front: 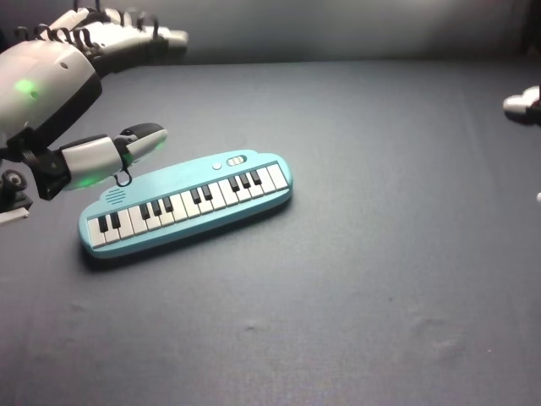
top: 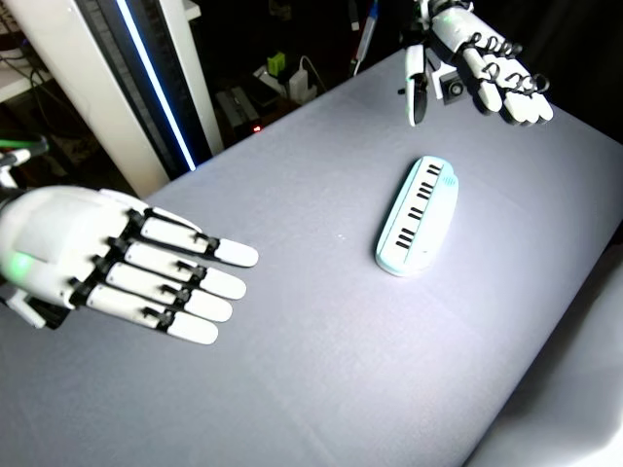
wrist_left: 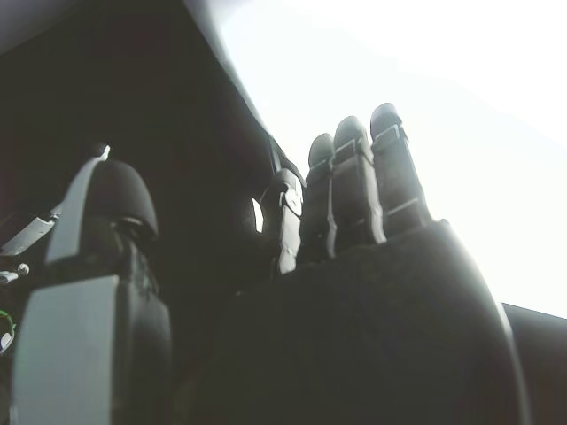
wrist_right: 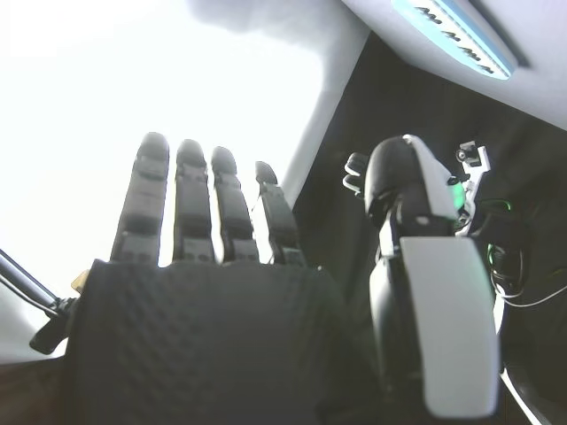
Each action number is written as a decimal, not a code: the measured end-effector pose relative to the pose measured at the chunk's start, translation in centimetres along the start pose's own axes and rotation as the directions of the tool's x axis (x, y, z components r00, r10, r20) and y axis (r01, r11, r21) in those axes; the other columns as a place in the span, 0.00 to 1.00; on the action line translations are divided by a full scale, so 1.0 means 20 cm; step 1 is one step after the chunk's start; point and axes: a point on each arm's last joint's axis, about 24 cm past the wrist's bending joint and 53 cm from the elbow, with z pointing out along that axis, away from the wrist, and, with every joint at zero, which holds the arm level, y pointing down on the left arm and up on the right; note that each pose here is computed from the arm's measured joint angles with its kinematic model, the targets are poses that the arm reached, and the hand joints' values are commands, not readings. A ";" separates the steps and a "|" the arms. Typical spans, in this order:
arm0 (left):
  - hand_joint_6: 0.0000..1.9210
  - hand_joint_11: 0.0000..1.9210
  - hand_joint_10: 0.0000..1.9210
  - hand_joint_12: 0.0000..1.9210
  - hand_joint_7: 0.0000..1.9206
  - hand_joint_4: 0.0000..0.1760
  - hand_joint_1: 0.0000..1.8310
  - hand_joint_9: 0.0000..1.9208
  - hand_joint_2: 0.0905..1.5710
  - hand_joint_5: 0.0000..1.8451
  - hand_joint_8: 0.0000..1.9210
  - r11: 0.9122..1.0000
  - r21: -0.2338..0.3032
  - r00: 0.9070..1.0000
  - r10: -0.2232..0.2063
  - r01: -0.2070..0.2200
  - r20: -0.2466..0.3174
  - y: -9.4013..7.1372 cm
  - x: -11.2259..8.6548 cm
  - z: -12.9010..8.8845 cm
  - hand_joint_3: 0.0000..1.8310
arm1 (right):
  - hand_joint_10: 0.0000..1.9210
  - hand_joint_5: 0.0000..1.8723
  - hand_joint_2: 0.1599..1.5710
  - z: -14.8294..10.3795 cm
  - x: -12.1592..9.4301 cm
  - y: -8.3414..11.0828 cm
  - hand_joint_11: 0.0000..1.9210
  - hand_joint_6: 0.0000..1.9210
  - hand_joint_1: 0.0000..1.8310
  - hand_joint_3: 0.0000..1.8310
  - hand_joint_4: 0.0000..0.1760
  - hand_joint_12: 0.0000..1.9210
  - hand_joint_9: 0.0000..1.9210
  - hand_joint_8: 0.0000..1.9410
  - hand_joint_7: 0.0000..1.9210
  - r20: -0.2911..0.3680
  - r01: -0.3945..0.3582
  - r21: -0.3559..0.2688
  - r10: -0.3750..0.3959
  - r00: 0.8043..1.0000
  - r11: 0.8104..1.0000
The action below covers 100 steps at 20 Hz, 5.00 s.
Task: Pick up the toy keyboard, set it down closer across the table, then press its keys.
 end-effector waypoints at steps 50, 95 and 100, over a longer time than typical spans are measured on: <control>0.00 0.00 0.00 0.44 0.00 0.54 0.50 0.00 0.63 0.00 0.00 0.896 -0.438 0.952 -0.062 -0.079 -0.299 0.69 0.54 0.04 0.00 | 0.00 0.00 0.73 -0.04 0.04 0.00 0.00 0.00 0.11 0.01 0.12 0.00 0.00 0.00 0.00 -0.019 0.002 0.020 -0.002 1.000 1.000; 0.61 0.15 0.61 0.72 0.07 0.00 0.70 0.13 0.70 0.08 0.54 0.998 -0.057 0.847 -0.008 -0.027 -0.531 -0.09 1.28 0.59 0.00 | 0.00 0.00 0.81 -0.08 -0.08 0.18 0.00 0.00 0.04 0.00 0.39 0.00 0.00 0.00 0.00 0.066 -0.028 -0.120 0.036 0.997 0.992; 0.03 0.00 0.03 0.09 0.01 0.75 0.39 0.01 0.58 0.00 0.01 0.997 -0.059 0.845 0.004 -0.042 -0.535 -0.07 1.28 0.59 0.00 | 0.00 0.00 0.81 -0.08 -0.08 0.20 0.00 0.00 0.06 0.00 0.40 0.00 0.00 0.00 0.00 0.060 -0.029 -0.131 0.037 0.998 0.991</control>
